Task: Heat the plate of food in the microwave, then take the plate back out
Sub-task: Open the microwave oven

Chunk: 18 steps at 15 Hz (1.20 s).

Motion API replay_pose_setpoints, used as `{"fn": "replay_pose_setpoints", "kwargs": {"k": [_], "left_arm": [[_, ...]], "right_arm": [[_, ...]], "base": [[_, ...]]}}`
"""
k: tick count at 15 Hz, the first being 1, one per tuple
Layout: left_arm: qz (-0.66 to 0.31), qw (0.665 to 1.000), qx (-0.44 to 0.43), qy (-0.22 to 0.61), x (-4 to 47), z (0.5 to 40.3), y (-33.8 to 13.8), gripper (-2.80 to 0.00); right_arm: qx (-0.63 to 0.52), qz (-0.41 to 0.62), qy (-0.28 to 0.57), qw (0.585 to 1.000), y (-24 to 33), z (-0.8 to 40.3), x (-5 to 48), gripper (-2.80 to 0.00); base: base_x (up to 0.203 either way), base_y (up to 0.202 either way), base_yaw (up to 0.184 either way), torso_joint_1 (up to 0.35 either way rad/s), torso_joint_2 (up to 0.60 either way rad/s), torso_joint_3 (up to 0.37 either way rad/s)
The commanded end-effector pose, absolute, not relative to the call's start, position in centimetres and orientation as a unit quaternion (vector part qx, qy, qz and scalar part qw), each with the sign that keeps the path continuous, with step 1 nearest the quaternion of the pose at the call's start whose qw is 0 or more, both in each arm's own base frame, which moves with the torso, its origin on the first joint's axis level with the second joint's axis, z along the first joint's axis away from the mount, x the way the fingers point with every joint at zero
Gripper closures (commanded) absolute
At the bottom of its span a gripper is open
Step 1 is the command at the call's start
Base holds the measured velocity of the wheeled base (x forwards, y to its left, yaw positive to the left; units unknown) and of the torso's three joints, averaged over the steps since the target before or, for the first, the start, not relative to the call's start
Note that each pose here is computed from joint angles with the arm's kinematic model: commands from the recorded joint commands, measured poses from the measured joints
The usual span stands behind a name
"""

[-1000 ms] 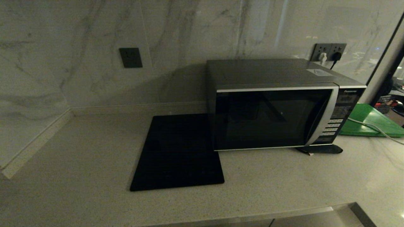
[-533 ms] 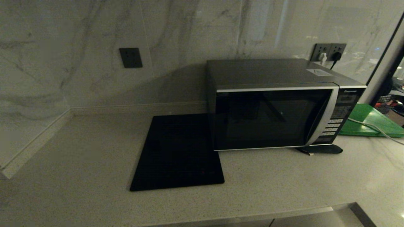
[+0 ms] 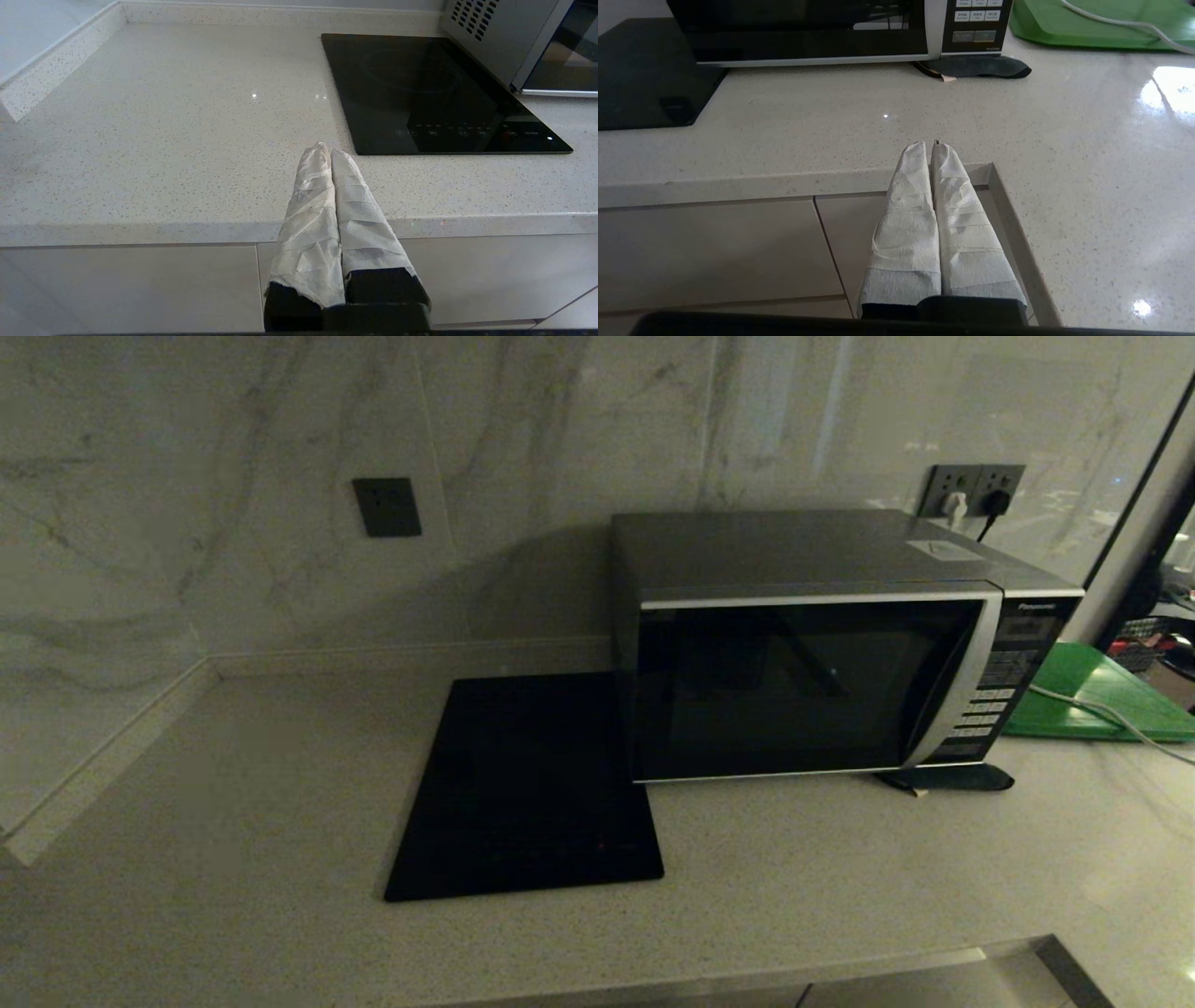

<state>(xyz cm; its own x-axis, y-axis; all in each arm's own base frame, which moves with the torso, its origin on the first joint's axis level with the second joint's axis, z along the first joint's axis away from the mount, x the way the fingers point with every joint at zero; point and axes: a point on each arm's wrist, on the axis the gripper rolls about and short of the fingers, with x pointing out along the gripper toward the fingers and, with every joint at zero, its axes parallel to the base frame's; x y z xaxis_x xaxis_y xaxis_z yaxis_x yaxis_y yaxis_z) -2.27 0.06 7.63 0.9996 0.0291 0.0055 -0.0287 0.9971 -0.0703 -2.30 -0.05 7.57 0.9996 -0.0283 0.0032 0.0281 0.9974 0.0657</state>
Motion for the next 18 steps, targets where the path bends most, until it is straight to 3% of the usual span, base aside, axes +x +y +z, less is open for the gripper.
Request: {"fn": "replay_pose_setpoints", "kwargs": {"k": [1, 18], "left_arm": [[0.015, 0.999, -0.035, -0.004, -2.27, 7.63, 0.06, 0.0], [0.015, 0.999, -0.035, -0.004, -2.27, 7.63, 0.06, 0.0]], "right_arm": [[0.072, -0.022, -0.001, 0.997, -0.09, 7.52, -2.27, 0.0], [0.074, -0.024, -0.002, 0.997, -0.1, 7.52, -2.27, 0.0]], "base": [[0.0, 0.0, 0.0, 0.0, 0.0, 0.0], [0.0, 0.0, 0.0, 0.0, 0.0, 0.0]]}}
